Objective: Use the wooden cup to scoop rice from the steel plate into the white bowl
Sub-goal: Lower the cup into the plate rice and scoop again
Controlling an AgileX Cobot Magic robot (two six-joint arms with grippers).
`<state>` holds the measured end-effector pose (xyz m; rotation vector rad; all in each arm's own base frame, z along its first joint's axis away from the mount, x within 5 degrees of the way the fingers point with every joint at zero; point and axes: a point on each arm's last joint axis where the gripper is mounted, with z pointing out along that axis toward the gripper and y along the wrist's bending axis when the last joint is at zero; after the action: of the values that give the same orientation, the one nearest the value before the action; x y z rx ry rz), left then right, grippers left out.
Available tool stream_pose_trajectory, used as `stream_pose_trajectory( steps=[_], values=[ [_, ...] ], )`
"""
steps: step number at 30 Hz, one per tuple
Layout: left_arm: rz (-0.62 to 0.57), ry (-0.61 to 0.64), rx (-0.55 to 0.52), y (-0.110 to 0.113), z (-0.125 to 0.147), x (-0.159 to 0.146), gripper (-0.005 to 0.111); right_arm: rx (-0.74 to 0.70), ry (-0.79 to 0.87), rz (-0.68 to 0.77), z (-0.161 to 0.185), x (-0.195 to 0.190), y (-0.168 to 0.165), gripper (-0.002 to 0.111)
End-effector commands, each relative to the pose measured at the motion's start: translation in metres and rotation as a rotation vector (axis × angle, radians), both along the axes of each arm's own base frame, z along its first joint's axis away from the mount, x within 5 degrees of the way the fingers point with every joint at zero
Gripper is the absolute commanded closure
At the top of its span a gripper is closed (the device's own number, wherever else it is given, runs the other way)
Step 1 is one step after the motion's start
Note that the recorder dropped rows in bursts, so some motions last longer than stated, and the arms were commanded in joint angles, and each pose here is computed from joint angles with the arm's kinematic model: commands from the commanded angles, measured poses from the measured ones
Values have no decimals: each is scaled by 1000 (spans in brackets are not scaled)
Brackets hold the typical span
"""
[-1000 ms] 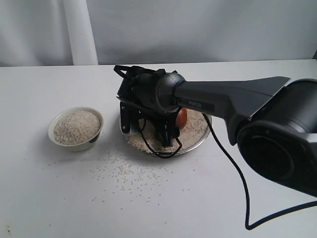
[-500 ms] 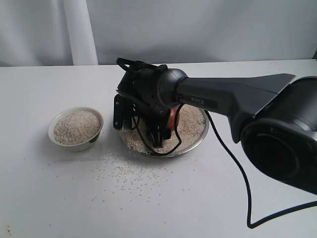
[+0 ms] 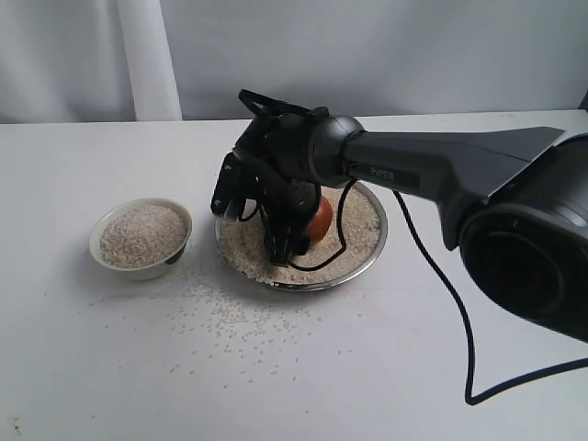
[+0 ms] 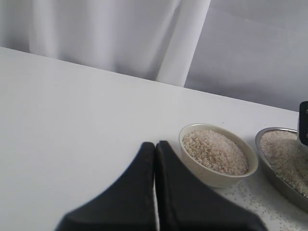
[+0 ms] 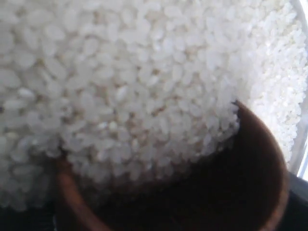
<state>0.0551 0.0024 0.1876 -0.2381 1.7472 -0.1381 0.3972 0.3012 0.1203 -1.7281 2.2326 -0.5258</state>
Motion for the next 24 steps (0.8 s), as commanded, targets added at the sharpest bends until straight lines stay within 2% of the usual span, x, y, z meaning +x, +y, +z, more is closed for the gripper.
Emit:
stream_pose_trajectory(
  steps=[1,9,12,18,24],
  values=[
    [-4,-11,-5,0,1,0,107,95,26,-33,-10,1,4,108],
    [-4,-11,-5,0,1,0,107,201,46,-128,-9,8,-2,108],
    [-4,-11,-5,0,1,0,107,237,20,-100,-7,1,-9,108],
    [-4,-11,-5,0,1,0,107,518,-111,-127,1,-22,-53,108],
    [-4,-11,-5,0,1,0,107,652,-170,-134,2,-31,-65,108]
  ],
)
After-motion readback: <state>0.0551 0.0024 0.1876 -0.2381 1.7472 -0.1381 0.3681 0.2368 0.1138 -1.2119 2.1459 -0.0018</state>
